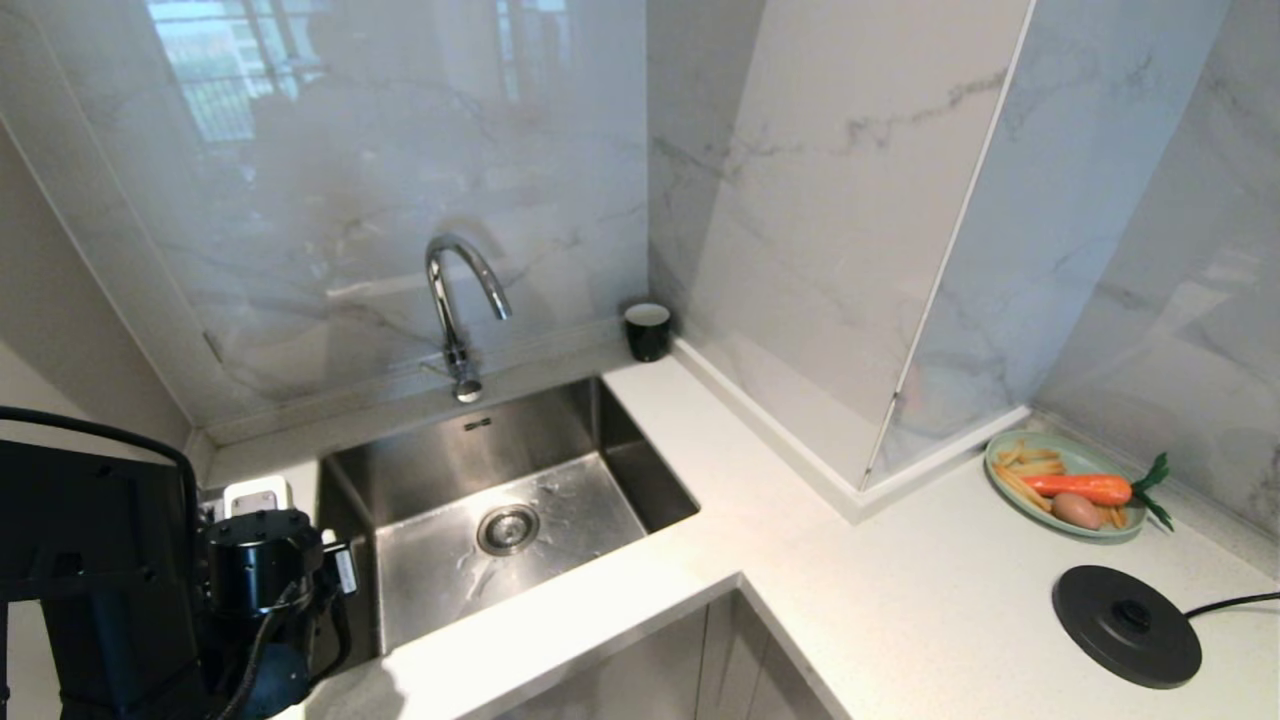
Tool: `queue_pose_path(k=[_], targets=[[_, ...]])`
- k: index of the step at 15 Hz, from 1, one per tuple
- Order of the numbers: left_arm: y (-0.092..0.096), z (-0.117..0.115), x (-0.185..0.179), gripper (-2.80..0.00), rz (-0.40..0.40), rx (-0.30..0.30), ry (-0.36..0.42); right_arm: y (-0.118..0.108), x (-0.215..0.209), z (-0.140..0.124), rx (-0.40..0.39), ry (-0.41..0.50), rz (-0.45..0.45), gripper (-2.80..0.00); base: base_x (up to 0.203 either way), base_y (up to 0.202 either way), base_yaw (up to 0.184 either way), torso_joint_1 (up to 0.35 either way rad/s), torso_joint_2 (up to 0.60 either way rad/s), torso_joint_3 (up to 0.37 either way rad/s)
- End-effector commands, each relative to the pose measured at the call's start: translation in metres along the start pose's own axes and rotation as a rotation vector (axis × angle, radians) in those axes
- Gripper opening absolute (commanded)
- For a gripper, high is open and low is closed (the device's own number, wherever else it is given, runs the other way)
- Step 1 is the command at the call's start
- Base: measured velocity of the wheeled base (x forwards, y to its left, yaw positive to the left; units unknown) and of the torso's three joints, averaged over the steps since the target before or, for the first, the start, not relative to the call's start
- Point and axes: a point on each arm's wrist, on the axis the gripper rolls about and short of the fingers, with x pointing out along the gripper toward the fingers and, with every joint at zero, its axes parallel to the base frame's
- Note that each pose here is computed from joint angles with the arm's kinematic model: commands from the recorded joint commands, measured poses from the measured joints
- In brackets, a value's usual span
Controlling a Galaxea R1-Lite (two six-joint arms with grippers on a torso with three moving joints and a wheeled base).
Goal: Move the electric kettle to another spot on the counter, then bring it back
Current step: Place it by the sink
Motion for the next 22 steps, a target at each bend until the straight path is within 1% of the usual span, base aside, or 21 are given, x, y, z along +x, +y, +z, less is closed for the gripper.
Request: queue_pose_path(k=[1,3,7,9,11,14,22], targets=[[-0.001,0.0,-0.001,0.0,-0.002,-0.008,-0.009,0.0,0.0,0.0,0.0,0.0,0.0,-2.8,0.0,0.0,0.0,0.0,0.0,0.0],[-0.002,-0.001,-0.008,0.0,-0.014,0.004,-0.003,0.0,0.0,0.0,0.0,0.0,0.0,-2.8,0.0,0.0,0.0,0.0,0.0,0.0],[-0.008,-0.001,-0.029,0.0,-0.041,-0.008,-0.015,0.0,0.0,0.0,0.0,0.0,0.0,-2.8,0.0,0.0,0.0,0.0,0.0,0.0],[-0.009,-0.008,-0.043,0.0,-0.054,0.003,0.0,0.0,0.0,0.0,0.0,0.0,0.0,-2.8,0.0,0.0,0.0,0.0,0.0,0.0],[-0.009,-0.014,-0.042,0.0,-0.031,-0.002,0.019,0.0,0.0,0.0,0.0,0.0,0.0,-2.8,0.0,0.0,0.0,0.0,0.0,0.0],[-0.005,-0.018,-0.044,0.0,-0.022,-0.008,0.037,0.0,0.0,0.0,0.0,0.0,0.0,-2.8,0.0,0.0,0.0,0.0,0.0,0.0],[-0.004,-0.018,-0.046,0.0,-0.02,-0.008,0.037,0.0,0.0,0.0,0.0,0.0,0.0,-2.8,0.0,0.0,0.0,0.0,0.0,0.0]])
